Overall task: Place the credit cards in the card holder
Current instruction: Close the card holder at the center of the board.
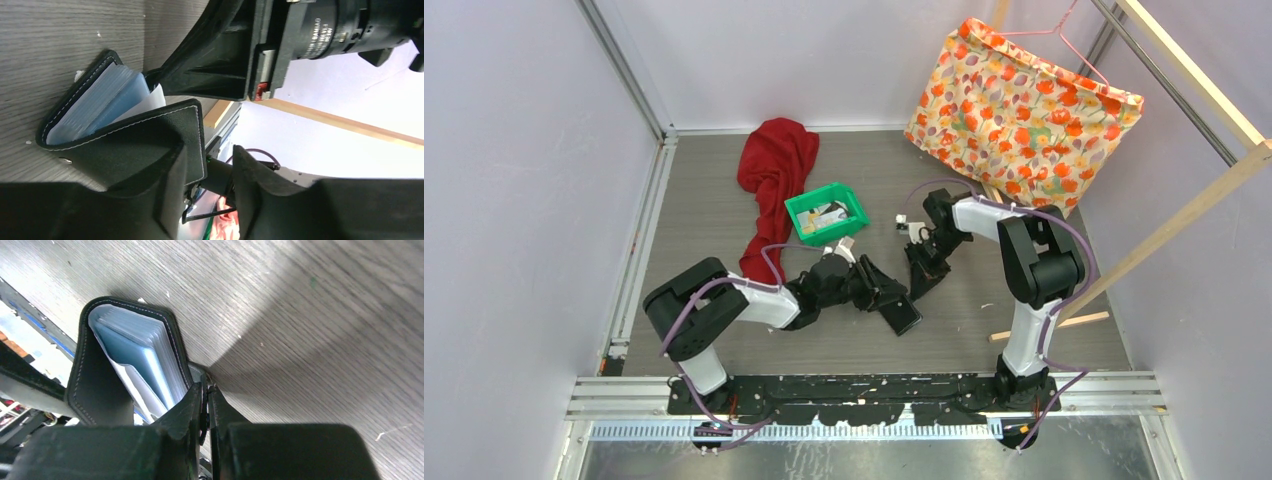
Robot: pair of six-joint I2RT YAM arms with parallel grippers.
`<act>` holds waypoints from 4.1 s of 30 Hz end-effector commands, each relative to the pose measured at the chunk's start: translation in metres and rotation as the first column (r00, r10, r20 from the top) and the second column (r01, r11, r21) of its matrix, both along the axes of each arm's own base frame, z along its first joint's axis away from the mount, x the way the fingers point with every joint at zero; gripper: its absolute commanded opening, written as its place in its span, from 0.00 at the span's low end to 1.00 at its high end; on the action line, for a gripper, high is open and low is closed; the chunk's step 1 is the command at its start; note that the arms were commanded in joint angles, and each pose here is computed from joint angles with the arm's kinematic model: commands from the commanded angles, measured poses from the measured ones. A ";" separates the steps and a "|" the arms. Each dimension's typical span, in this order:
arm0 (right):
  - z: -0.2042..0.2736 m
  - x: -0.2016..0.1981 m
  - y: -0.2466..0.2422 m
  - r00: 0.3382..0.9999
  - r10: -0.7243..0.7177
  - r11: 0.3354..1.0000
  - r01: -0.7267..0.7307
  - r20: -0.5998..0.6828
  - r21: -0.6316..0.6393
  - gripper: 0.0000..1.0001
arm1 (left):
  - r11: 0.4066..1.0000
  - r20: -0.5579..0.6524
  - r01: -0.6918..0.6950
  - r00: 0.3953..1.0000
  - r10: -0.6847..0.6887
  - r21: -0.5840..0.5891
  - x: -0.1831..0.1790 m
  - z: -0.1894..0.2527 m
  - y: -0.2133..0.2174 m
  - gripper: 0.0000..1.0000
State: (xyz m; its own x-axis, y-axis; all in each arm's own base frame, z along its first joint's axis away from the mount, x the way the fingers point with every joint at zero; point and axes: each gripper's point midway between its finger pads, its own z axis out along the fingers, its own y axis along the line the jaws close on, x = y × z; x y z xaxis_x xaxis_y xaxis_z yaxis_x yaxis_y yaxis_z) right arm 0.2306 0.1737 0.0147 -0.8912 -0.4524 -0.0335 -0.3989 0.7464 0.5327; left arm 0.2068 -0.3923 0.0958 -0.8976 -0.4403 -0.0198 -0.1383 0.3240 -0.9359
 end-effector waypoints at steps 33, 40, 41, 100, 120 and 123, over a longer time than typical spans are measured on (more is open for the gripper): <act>0.040 0.036 0.039 0.957 0.138 0.984 -0.162 0.257 0.075 0.12 | 0.950 0.086 0.077 0.990 -0.108 0.303 0.032 -0.010 0.008 0.36; 0.036 0.039 0.045 0.952 0.162 0.981 -0.183 0.261 0.059 0.15 | 0.897 -0.021 0.077 0.997 -0.075 0.436 0.027 -0.048 0.027 0.31; 0.035 0.040 0.045 0.950 0.166 0.981 -0.187 0.265 0.056 0.17 | 0.885 -0.043 0.077 0.997 -0.065 0.458 0.026 -0.057 0.032 0.30; 0.070 0.022 0.038 0.875 0.344 0.864 -0.437 0.340 0.251 0.01 | 0.844 -0.195 0.145 0.980 -0.048 0.517 0.005 -0.103 0.066 0.19; 0.035 -0.002 0.045 0.832 0.444 0.867 -0.493 0.333 0.074 0.01 | 0.867 -0.216 0.142 0.975 -0.041 0.477 0.003 -0.102 0.061 0.15; 0.033 0.000 0.046 0.841 0.432 0.877 -0.476 0.327 0.068 0.01 | 0.870 -0.214 0.141 0.976 -0.042 0.472 0.003 -0.101 0.060 0.15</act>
